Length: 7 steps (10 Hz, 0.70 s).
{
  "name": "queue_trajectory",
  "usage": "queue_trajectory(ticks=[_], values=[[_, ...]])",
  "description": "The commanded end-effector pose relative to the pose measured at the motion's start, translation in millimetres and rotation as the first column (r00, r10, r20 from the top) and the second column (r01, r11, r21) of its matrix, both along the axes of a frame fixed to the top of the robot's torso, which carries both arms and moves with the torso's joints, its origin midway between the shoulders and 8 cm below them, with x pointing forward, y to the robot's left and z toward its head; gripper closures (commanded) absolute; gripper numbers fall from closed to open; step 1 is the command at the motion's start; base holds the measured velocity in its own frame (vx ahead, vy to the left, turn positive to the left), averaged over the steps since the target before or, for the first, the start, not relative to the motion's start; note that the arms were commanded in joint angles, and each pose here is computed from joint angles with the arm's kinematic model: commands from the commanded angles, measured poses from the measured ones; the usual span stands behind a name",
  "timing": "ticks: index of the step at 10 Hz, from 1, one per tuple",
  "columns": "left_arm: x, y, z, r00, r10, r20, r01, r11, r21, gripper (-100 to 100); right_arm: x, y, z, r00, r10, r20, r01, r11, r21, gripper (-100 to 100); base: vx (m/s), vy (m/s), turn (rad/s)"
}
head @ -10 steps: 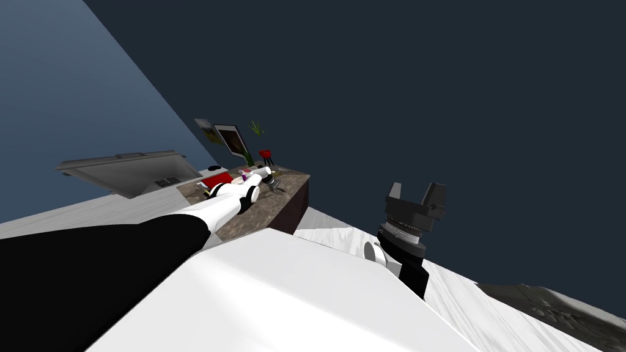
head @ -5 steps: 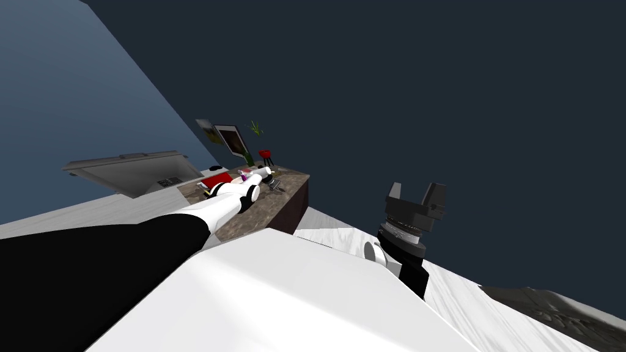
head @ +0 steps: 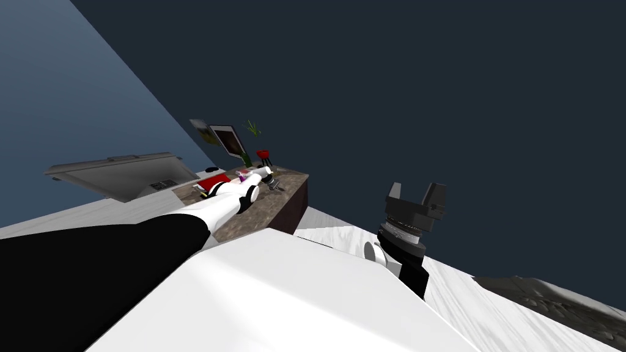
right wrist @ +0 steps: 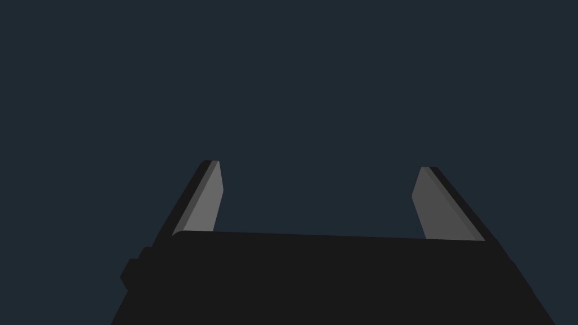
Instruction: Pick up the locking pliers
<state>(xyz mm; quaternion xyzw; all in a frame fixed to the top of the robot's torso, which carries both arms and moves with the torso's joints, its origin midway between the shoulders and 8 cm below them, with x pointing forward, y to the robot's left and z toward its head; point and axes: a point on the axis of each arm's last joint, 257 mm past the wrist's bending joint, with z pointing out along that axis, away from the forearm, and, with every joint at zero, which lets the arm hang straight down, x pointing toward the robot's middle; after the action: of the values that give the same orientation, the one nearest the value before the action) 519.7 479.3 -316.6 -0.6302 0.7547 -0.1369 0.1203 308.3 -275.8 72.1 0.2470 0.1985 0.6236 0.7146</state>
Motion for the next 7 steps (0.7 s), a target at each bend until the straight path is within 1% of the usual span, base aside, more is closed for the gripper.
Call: queue_trajectory(ticks=[1,2,3,4,5,6,7], values=[[1.6,1.1,4.1,1.000,0.018,0.006,-0.018,1.000,0.001,100,0.0,0.0,0.0,1.000,0.000,0.000,0.000,1.000,0.000,0,-0.048,0.073,-0.059],[-0.9,2.9,4.0,1.000,0.031,-0.001,-0.031,1.000,0.003,100,0.0,0.0,0.0,1.000,0.000,0.000,0.000,1.000,0.000,0,-0.061,0.060,-0.082],[2.5,2.6,7.8,0.999,0.036,0.009,-0.036,0.999,0.004,100,0.0,0.0,0.0,1.000,0.000,0.000,0.000,1.000,0.000,0,-0.045,0.038,-0.048],[3.1,3.0,10.9,0.999,0.050,0.011,-0.050,0.999,0.006,100,0.0,0.0,0.0,1.000,0.000,0.000,0.000,1.000,0.000,0,-0.039,0.039,-0.073],[3.1,3.0,10.9,0.999,0.052,0.011,-0.052,0.999,0.005,100,0.0,0.0,0.0,1.000,0.000,0.000,0.000,1.000,0.000,0,-0.027,0.035,-0.056],[3.4,2.3,13.6,0.998,0.066,0.012,-0.066,0.998,0.006,100,0.0,0.0,0.0,1.000,0.000,0.000,0.000,1.000,0.000,0,-0.032,0.046,-0.083],[3.5,0.6,15.7,0.998,0.066,0.013,-0.066,0.998,0.009,100,0.0,0.0,0.0,1.000,0.000,0.000,0.000,1.000,0.000,0,-0.045,0.074,-0.136]])
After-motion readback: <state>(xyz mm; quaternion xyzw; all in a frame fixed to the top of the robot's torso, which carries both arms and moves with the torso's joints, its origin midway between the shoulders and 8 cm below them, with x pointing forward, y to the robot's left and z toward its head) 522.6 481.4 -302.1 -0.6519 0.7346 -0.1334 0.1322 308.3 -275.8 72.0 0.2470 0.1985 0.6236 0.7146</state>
